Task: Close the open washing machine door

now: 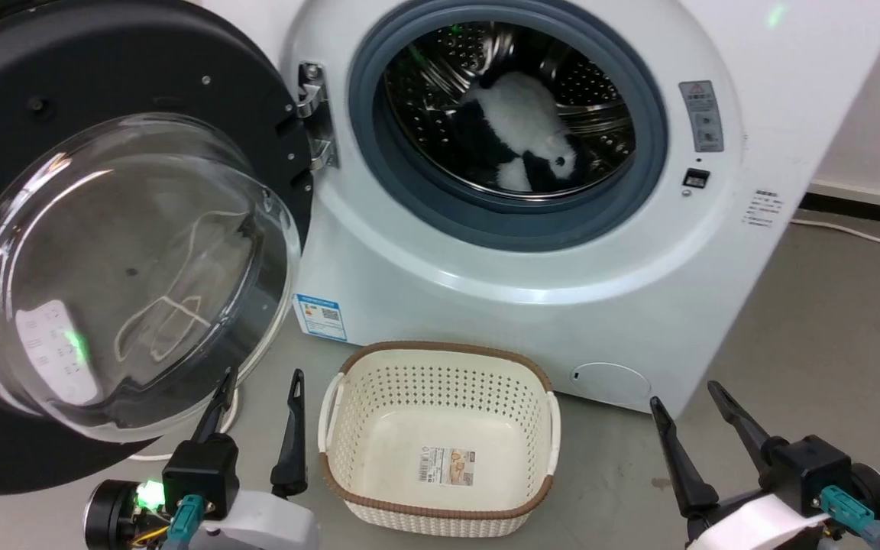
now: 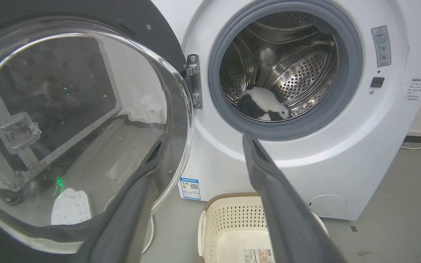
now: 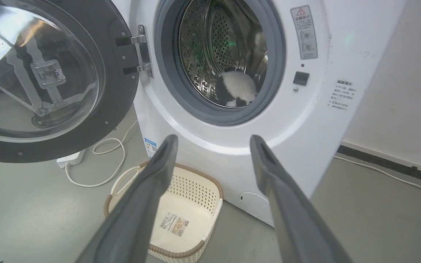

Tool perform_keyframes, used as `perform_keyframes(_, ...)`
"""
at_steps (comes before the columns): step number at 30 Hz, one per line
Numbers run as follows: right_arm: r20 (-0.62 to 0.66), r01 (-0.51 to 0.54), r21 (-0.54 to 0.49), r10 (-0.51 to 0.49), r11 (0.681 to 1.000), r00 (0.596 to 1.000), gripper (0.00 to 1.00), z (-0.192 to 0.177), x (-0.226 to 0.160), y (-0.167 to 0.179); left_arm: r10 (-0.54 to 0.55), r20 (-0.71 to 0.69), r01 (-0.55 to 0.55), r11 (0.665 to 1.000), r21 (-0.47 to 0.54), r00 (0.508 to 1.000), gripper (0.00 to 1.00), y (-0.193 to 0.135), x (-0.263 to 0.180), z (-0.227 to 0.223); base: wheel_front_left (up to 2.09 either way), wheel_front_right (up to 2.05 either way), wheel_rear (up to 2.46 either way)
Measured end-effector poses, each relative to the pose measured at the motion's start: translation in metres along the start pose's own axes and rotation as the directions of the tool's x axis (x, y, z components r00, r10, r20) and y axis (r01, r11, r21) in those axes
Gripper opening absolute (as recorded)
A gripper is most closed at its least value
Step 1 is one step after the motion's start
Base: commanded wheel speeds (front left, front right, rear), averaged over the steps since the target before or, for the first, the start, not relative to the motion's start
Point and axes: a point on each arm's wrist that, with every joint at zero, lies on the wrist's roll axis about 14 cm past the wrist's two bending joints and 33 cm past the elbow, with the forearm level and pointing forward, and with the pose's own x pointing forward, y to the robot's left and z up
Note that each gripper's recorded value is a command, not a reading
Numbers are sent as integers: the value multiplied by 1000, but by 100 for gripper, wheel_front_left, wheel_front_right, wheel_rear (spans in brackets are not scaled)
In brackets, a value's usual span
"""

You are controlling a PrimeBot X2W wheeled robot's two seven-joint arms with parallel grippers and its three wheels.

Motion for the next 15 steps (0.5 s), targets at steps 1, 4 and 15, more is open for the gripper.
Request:
perform_keyframes(1, 5, -15, 1, 15, 1000, 1000, 100, 0, 3, 4, 12, 10, -12, 1000, 1, 1000, 100, 3, -1, 2, 0, 0, 0)
perform_keyframes(4, 10, -37, 6, 37, 999, 999, 100, 1, 6, 11, 26, 20, -26, 1000, 2, 999, 100, 7, -4, 5, 0, 0, 0)
perform_keyframes(15, 16, -105, 12, 104, 994, 994, 100, -1, 14, 31, 82, 41, -83, 997, 7, 996, 100, 22, -16, 9, 0, 0, 0)
